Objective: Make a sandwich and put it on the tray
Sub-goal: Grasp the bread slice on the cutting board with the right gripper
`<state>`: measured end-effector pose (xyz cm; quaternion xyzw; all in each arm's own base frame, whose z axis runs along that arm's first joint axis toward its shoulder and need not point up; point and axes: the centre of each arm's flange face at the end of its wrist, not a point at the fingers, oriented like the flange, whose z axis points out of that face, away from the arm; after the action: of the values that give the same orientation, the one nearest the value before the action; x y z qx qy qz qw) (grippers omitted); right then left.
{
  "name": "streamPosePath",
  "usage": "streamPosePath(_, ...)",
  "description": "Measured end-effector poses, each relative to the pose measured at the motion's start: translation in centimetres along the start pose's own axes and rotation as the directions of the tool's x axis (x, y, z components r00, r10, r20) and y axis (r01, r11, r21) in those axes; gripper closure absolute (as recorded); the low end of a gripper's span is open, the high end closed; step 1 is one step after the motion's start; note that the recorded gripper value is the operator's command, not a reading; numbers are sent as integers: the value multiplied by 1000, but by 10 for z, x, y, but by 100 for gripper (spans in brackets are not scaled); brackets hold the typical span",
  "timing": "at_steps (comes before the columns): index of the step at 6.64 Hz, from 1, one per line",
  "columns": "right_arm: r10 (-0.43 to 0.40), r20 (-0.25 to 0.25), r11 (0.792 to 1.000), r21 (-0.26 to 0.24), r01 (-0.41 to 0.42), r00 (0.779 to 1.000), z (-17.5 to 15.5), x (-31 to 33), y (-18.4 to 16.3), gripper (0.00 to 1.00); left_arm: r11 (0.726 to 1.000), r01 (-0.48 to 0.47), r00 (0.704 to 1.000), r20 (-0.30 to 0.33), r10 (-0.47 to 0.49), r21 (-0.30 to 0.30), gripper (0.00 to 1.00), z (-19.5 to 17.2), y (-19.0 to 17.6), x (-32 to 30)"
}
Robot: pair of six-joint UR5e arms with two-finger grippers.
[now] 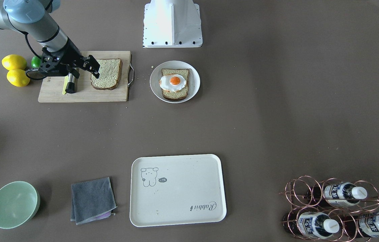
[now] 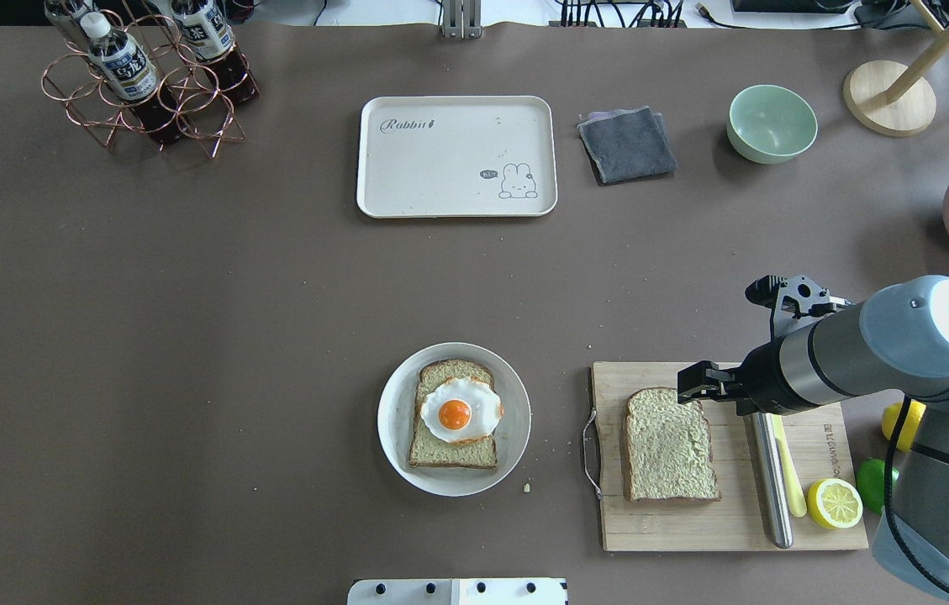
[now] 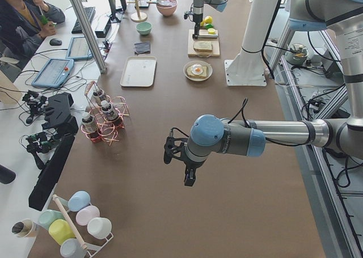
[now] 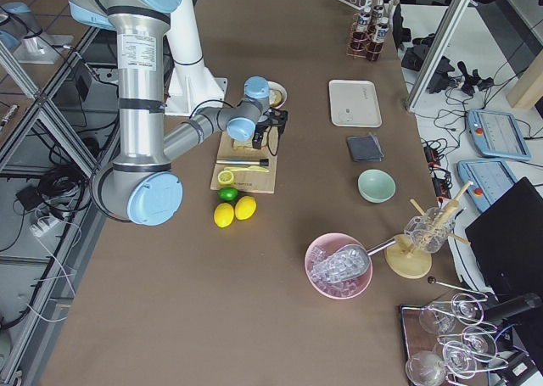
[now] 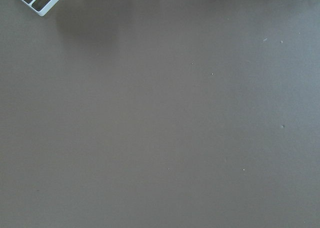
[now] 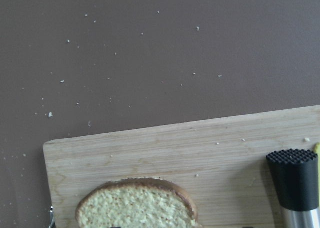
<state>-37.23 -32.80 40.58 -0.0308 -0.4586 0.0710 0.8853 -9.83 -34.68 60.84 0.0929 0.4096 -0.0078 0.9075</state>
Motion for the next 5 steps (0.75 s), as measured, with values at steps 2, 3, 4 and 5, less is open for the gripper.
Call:
streamPosePath(2, -6, -19, 1000, -13, 5, 1000, 14, 2, 6, 27, 1000, -2, 1000, 0, 2, 2, 2, 0, -3, 0)
streamPosePath(3, -8, -27, 1000, -18, 7, 1000, 19, 3, 8, 32, 1000, -3, 1000, 0, 3, 3, 2, -1, -3, 1)
streamPosePath(4, -11, -34, 1000, -22, 10, 999, 23, 4, 9, 40, 1000, -5, 1000, -1, 5, 4, 2, -1, -3, 1)
streamPosePath(5, -15, -38, 1000, -25, 15, 999, 27, 4, 11, 58, 1000, -6, 1000, -1, 6, 5, 2, -2, -4, 2)
